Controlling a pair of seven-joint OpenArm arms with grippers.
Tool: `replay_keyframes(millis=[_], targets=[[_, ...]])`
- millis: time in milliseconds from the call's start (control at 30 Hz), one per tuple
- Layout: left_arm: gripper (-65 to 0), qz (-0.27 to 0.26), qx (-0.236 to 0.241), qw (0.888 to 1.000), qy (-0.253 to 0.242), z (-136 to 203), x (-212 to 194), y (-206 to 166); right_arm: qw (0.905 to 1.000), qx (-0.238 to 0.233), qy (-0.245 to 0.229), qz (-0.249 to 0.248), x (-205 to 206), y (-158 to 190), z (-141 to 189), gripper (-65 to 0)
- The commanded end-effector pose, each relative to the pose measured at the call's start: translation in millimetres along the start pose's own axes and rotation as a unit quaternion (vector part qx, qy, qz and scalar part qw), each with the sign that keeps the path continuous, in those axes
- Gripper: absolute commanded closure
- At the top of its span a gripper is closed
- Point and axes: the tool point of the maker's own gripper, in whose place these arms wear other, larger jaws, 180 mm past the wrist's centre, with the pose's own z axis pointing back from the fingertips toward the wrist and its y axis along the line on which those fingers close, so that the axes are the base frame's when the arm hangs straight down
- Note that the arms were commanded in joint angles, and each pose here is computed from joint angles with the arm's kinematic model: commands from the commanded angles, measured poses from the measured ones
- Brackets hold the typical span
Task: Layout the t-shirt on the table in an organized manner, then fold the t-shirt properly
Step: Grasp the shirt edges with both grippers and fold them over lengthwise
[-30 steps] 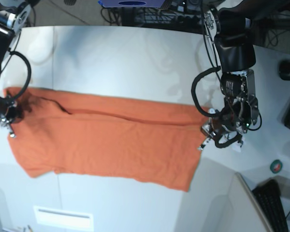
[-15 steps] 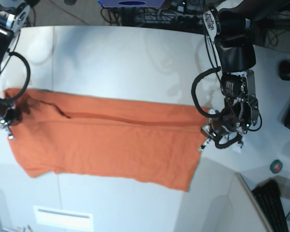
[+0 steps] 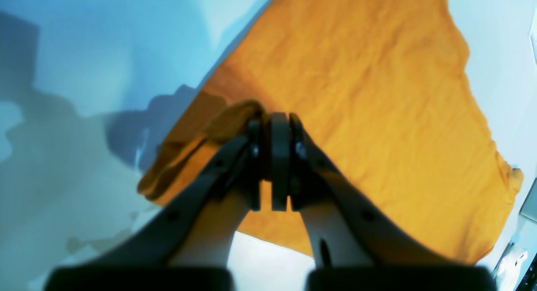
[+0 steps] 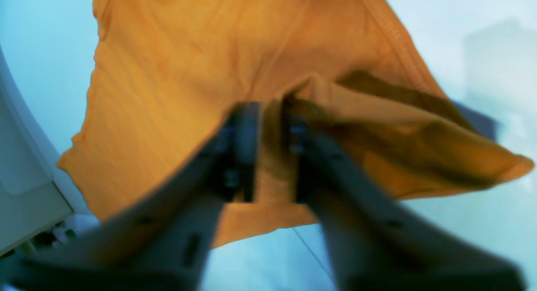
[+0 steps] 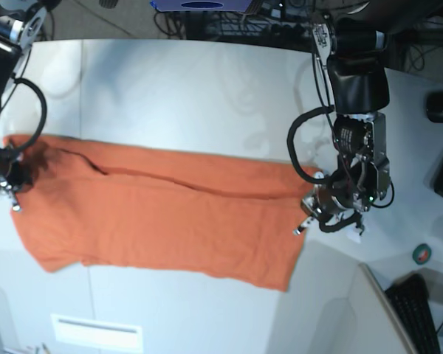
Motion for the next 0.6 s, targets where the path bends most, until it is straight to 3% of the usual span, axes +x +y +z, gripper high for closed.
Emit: replay_keyframes(millis=[0,100,200,267,433,567], targets=[[-5.3,-0.003,-0.013,1.0,-0.024,5.6,19.3,-12.0,0.9996,0.01,-0.027,0.005,21.3,7.3,8.2,-21.0],[-28.5,-0.003,-0.013,1.0,-0.025,5.8,20.0,-12.3,0.9994,0.01,-0.032,0.009,23.3,7.5,10.9,-32.3],[-48.4,-0.008,-0.022,0.999,-0.044,13.6,29.9,-18.3,0.999,0.012,-0.04,0.017,24.1,7.2,16.6,-34.4],[-55.9,-0.016,-0.031,0.997,-0.066,24.6,41.6,-24.8,0.9978,0.018,-0.063,0.015,32.6,4.8,29.0,-34.4],[-59.6,-0.007,-0.048,0.992,-0.119,59.4,46.6,-17.1,0.9923,0.032,-0.119,-0.004,33.7,-4.5,64.9,-34.7],[-59.6,0.016,-0.023,0.993,-0.115,65.6,26.2,17.2,0.9924,0.022,-0.121,0.004,8.9,-18.3,79.1,-34.7]])
